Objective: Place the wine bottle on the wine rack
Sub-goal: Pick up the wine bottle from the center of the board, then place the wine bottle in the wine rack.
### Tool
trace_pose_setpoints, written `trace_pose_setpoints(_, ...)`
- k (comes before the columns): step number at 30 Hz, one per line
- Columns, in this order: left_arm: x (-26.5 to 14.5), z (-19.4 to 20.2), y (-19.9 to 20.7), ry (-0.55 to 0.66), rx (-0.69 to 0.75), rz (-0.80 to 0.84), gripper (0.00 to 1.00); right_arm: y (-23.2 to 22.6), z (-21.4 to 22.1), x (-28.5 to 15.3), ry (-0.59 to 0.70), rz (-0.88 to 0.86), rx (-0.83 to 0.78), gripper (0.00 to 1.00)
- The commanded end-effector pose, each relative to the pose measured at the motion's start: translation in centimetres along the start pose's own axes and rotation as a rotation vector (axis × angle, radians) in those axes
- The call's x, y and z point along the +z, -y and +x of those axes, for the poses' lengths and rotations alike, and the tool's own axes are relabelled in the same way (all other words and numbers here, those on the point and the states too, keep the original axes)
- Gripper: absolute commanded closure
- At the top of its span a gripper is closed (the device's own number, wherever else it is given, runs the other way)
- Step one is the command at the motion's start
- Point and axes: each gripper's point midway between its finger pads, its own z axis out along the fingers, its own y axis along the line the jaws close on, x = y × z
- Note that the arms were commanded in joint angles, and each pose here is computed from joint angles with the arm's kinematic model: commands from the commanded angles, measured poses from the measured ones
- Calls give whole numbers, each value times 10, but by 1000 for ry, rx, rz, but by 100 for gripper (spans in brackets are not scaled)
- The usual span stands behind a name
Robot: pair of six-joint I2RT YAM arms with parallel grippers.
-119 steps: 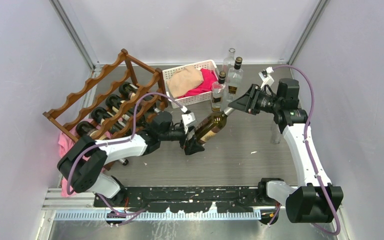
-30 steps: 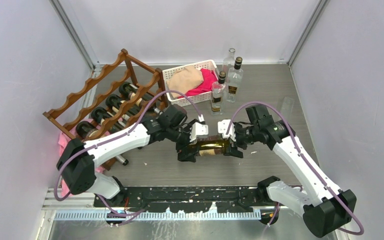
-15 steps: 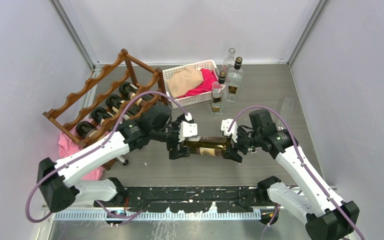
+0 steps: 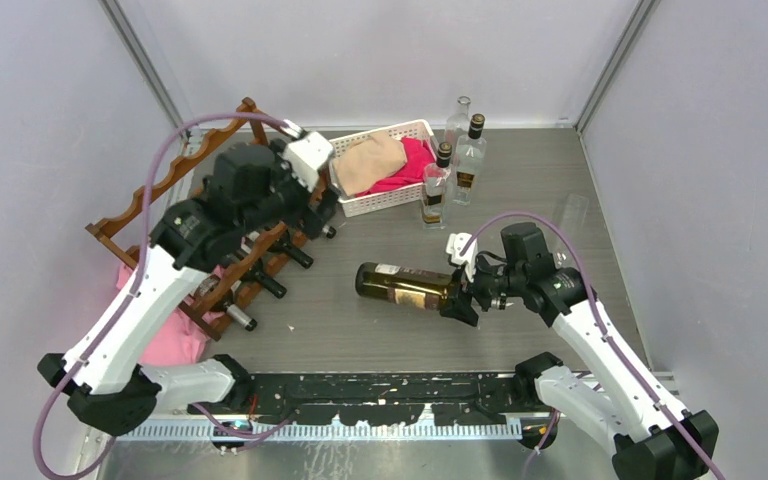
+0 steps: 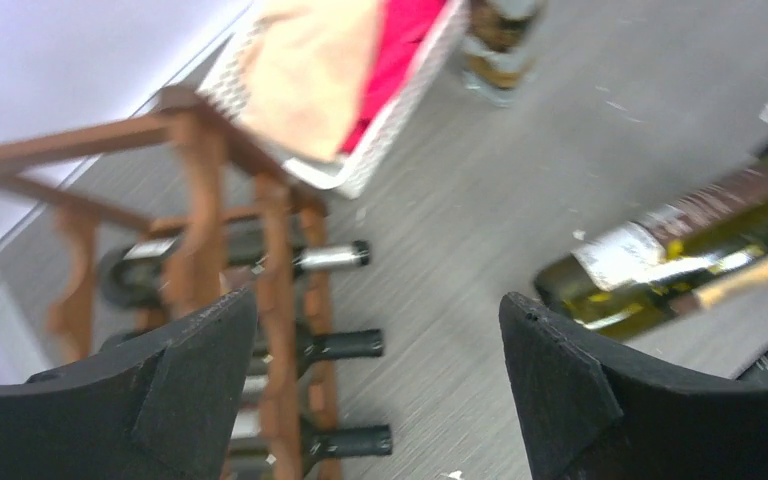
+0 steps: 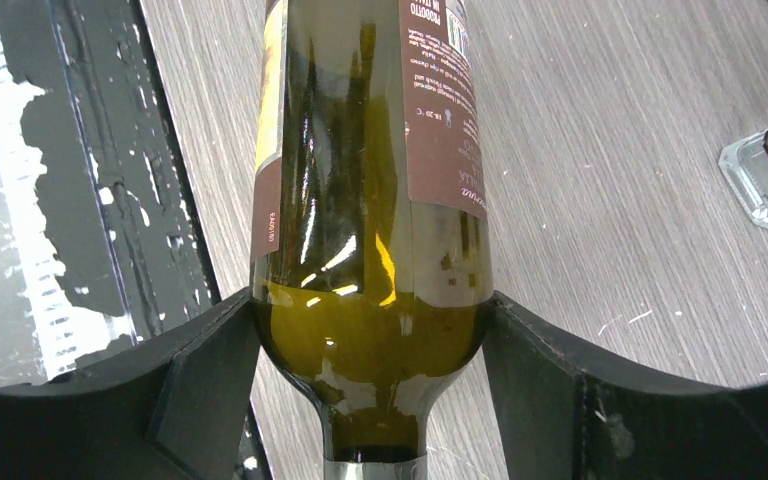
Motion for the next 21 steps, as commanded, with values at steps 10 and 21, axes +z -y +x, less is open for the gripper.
trace_pose_setpoints(10,-39,80,-115,-473,-125,-448,24,0,-69,10,224,-43,-90,99)
trace_pose_setpoints(21,-6,108,-123,-476,-56,-246,40,-1,-77,18,230,-62,-83,99)
